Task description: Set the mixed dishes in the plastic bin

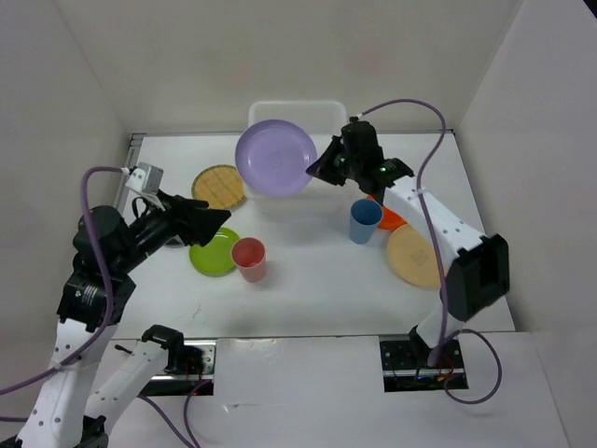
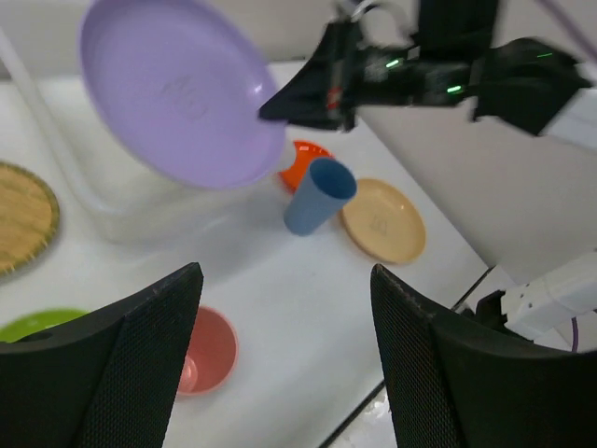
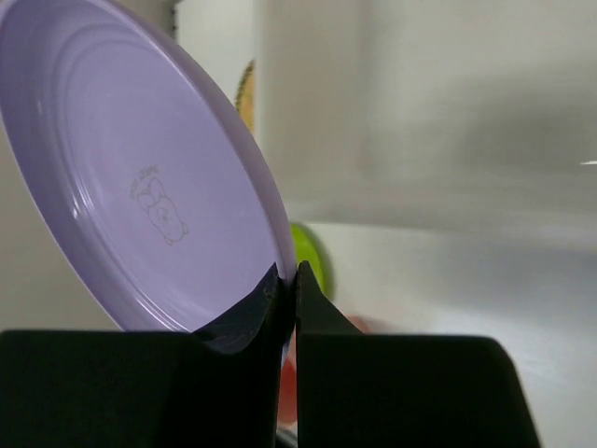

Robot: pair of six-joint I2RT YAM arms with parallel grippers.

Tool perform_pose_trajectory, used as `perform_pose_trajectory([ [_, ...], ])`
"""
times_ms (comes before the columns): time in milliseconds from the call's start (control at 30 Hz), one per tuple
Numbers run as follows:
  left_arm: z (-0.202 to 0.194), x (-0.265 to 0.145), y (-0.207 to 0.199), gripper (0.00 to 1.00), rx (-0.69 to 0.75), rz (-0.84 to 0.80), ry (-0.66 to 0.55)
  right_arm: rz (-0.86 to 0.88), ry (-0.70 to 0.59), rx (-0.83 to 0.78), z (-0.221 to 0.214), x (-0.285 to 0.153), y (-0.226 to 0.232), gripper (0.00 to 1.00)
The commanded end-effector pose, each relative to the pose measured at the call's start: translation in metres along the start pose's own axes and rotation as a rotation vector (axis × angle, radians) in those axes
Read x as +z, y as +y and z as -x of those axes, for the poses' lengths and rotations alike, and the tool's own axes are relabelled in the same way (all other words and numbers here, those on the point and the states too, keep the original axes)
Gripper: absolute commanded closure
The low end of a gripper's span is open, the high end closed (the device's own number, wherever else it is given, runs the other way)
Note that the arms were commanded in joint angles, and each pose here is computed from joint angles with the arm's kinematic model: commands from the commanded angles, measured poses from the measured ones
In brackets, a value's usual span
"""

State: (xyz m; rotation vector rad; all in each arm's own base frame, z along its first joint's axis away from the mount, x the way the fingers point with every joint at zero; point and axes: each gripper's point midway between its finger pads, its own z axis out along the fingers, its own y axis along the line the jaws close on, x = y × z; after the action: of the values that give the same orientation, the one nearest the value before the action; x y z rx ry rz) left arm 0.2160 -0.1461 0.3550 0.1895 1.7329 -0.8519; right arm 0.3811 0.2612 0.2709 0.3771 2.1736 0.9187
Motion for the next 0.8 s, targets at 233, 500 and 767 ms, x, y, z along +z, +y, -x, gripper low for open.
perform_pose_trajectory([
  [233,-0.001,0.003,0.000,0.20,0.019,-0.018,-0.002,-0.090,-0.148,0.012,0.090,0.080,-0.040,1.00],
  [500,-0.002,0.000,-0.001,0.19,0.019,-0.018,-0.002,-0.226,-0.116,0.059,0.098,0.146,-0.096,1.00],
  [767,-0.007,0.000,0.005,0.15,0.007,0.013,0.013,-0.293,-0.100,0.062,0.099,0.192,-0.107,0.94],
])
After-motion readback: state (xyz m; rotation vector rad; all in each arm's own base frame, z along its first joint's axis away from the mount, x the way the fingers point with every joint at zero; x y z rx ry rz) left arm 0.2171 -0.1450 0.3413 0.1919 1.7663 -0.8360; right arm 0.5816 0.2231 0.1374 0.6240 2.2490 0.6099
